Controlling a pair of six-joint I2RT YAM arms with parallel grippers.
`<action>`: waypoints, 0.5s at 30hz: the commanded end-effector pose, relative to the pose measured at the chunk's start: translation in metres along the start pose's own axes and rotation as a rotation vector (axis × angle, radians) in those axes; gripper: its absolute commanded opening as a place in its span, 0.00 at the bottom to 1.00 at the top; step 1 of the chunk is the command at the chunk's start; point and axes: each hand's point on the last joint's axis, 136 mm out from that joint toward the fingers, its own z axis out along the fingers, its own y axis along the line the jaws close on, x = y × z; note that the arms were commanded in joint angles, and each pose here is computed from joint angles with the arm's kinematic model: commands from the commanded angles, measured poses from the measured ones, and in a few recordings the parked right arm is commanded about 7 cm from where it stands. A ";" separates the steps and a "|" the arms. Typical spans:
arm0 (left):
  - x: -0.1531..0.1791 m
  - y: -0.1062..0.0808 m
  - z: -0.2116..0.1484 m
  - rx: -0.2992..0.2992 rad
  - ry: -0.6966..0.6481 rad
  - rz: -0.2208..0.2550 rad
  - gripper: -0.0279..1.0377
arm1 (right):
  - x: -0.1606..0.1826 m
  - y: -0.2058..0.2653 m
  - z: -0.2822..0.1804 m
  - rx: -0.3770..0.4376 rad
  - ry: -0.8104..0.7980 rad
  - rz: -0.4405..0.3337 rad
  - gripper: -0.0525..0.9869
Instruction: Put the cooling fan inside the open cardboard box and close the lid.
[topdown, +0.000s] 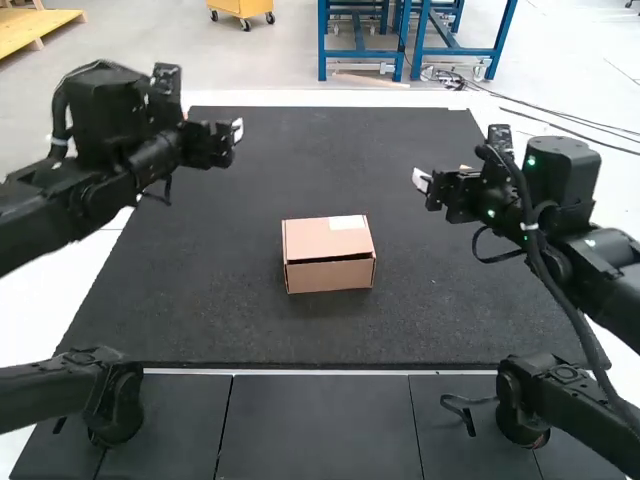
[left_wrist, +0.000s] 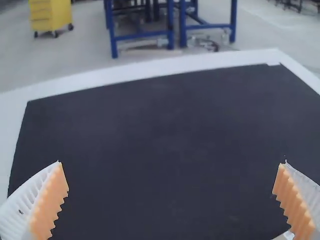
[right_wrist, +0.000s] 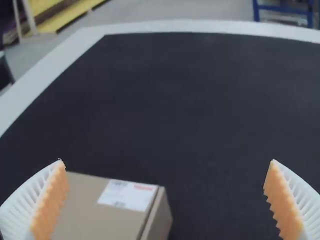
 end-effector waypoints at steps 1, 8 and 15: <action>-0.017 0.011 -0.026 -0.039 -0.109 -0.007 0.94 | -0.023 -0.008 -0.013 0.033 -0.098 0.013 0.91; 0.000 0.039 -0.049 -0.125 -0.177 -0.014 0.94 | 0.018 -0.029 -0.013 0.112 -0.008 0.016 0.92; 0.007 0.050 -0.083 -0.170 -0.331 -0.002 0.94 | 0.041 -0.048 -0.023 0.171 -0.077 -0.038 0.92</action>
